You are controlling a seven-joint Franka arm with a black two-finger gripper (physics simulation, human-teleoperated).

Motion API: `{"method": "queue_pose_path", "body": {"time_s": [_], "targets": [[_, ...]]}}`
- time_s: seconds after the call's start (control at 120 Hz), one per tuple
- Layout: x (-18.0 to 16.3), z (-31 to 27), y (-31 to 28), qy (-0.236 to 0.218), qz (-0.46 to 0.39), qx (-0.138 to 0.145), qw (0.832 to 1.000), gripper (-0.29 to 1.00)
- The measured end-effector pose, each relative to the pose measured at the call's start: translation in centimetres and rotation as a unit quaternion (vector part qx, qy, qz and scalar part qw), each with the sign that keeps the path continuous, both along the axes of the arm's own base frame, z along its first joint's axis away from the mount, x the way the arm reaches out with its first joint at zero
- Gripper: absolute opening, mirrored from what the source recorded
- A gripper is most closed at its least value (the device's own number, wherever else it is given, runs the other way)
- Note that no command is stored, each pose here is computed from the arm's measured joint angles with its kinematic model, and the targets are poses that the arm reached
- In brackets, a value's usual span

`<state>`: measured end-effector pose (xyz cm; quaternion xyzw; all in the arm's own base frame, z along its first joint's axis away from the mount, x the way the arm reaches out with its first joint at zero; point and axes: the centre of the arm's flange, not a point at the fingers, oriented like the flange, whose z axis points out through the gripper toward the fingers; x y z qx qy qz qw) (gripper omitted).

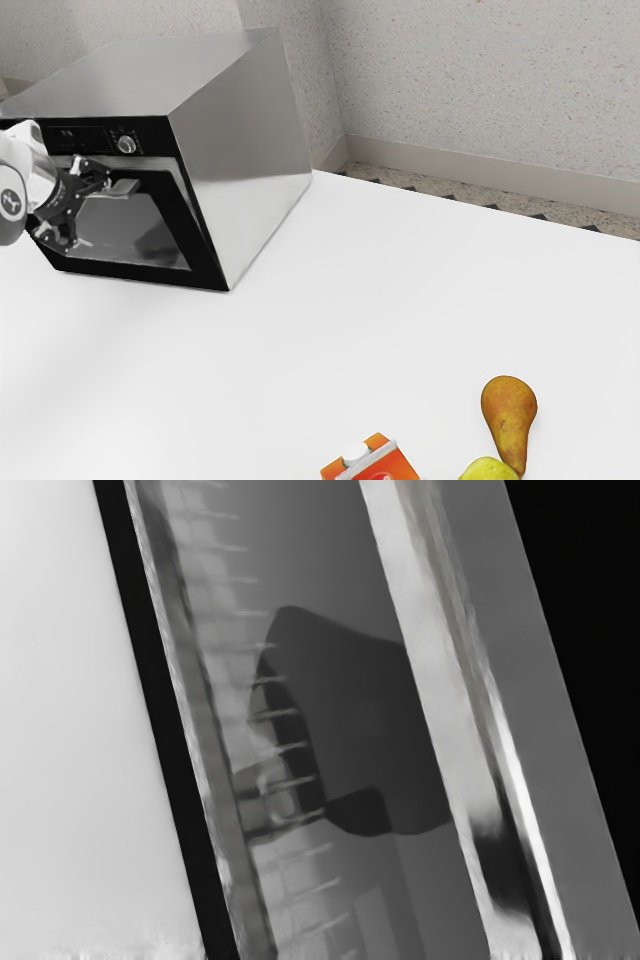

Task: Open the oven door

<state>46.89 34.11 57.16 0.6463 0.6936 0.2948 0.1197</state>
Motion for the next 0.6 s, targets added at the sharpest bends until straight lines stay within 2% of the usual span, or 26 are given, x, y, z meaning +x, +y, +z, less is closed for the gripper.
{"method": "queue_pose_path", "body": {"time_s": [0.075, 0.158, 0.2, 0.267, 0.308, 0.358, 0.408, 0.442, 0.475, 0.508, 0.6], "targets": [[-2.9, -0.7, -1.9, 0.005, 0.003, -0.009, 1.000, 0.70], [-9.2, -0.6, -6.1, -0.003, 0.004, -0.009, 1.000, 0.69], [-12.2, 0.1, -9.5, -0.018, -0.009, 0.009, 1.000, 0.69], [-14.0, 2.6, -15.1, -0.032, -0.038, 0.065, 0.997, 0.68], [-13.1, 6.2, -17.6, -0.042, -0.064, 0.093, 0.993, 0.68], [-10.4, 13.4, -21.1, -0.057, -0.120, 0.106, 0.985, 0.68], [-7.8, 19.6, -26.4, -0.056, -0.207, 0.095, 0.972, 0.69], [-6.3, 21.9, -31.1, -0.049, -0.295, 0.065, 0.952, 0.69], [-4.5, 22.3, -34.3, -0.021, -0.361, 0.039, 0.932, 0.69], [-2.5, 20.5, -37.3, 0.028, -0.404, 0.022, 0.914, 0.69], [-0.6, 15.0, -42.7, 0.148, -0.461, 0.003, 0.875, 0.69]]}}
